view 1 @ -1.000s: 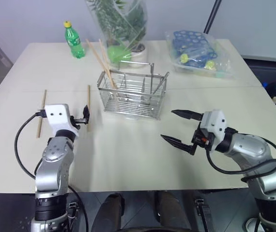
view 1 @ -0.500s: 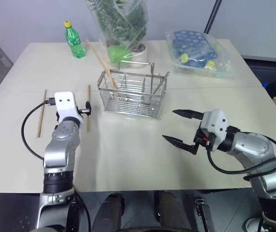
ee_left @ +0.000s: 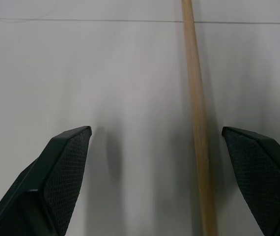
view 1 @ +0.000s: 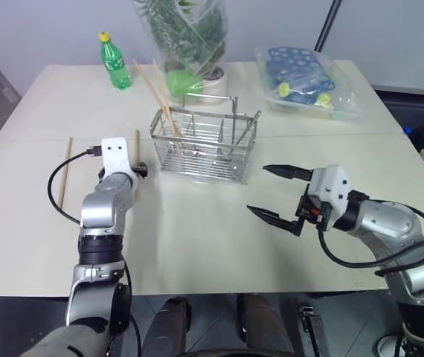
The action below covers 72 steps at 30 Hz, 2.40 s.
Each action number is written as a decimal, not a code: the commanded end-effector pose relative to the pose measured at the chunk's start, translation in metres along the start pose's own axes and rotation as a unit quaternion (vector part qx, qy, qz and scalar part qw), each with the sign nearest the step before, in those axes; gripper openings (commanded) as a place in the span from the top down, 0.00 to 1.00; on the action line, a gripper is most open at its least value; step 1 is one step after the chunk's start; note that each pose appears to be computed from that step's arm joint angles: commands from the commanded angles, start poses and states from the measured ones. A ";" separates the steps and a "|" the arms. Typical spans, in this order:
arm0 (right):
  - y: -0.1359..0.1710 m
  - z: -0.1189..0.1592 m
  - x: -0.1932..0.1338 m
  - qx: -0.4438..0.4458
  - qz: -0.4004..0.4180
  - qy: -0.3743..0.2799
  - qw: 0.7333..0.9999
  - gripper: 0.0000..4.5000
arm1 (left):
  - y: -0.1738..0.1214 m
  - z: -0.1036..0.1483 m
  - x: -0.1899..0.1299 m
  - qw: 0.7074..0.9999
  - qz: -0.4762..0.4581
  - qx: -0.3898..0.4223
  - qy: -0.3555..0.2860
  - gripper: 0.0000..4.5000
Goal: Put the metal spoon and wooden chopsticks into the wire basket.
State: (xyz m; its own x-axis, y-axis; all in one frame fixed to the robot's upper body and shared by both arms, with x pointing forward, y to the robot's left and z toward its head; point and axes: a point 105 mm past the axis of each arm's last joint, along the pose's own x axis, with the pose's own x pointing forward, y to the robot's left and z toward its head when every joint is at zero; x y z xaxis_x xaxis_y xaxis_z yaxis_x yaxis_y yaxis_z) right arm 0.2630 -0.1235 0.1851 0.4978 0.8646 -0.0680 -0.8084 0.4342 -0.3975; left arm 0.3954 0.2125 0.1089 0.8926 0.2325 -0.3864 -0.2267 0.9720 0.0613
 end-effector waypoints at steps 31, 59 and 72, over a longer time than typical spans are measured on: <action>0.000 0.014 -0.003 -0.016 0.014 -0.017 1.000 0.00 | 0.007 -0.018 -0.004 0.996 0.024 -0.069 0.052 0.99; -0.020 0.047 0.017 0.006 -0.092 -0.094 0.991 0.00 | 0.047 0.209 -0.107 0.834 -0.285 -0.033 -0.471 0.99; -0.025 0.052 0.027 0.031 -0.144 -0.128 0.981 0.00 | -0.001 0.214 -0.136 0.696 -0.527 -0.204 -0.442 0.99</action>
State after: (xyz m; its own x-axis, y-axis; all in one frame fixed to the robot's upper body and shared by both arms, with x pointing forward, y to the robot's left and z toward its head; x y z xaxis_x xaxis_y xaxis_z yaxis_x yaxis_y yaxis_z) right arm 0.2873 -0.1025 0.2256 0.6462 0.7319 0.2162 -0.6834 0.6810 -0.2630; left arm 0.3641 0.1925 0.3502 0.5453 -0.4856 0.6832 0.7752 0.6022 -0.1907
